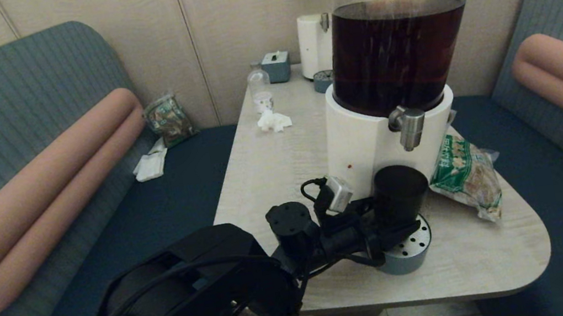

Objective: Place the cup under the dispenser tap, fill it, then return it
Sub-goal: Place it under the water dispenser

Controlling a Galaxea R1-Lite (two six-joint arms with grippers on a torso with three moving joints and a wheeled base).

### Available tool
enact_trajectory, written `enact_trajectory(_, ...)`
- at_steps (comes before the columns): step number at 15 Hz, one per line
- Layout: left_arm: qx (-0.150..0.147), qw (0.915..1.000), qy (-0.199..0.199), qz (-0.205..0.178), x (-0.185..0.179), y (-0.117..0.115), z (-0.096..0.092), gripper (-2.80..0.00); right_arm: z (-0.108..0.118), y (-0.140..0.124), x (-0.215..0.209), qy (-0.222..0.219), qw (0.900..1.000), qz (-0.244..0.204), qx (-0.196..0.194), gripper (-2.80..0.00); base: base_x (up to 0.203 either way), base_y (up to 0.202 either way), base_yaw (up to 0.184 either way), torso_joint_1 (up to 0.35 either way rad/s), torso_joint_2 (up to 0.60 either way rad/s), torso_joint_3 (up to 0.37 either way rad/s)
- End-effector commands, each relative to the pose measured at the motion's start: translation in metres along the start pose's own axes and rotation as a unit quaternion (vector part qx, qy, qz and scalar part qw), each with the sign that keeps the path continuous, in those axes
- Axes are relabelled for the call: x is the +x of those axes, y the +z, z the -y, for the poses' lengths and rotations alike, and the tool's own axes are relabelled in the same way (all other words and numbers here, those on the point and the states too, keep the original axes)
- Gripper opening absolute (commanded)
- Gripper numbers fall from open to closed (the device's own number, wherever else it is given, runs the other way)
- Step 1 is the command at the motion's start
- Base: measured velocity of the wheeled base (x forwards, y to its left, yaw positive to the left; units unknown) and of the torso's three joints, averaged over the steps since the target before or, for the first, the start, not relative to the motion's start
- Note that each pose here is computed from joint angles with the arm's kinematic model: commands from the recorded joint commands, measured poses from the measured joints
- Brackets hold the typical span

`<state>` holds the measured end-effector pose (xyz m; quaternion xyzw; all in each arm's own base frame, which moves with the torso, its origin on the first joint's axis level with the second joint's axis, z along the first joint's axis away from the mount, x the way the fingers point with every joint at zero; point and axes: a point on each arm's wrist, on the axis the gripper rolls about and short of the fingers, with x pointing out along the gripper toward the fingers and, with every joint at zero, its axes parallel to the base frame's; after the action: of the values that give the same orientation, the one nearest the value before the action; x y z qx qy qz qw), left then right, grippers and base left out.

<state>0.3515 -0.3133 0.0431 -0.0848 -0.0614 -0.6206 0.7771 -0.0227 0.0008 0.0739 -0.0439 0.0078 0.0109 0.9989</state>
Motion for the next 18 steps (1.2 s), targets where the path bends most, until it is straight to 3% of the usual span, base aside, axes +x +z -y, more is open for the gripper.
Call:
enact_trajectory(1,0.003,1.0000,-0.003,0.005,0.001,0.002,0.001,0.00,0.000,0.000,0.000,0.000,1.000,0.000,0.000,-2.80,0.000,0.000,0.000,0.000,0.00,0.000)
enact_trajectory(18,-0.010,0.9998,-0.003,-0.017,-0.018,0.022,0.017,0.00,0.000,0.000,0.000,0.000,1.000,0.000,0.000,-2.80,0.000,0.000,0.000,0.000,0.00,0.000)
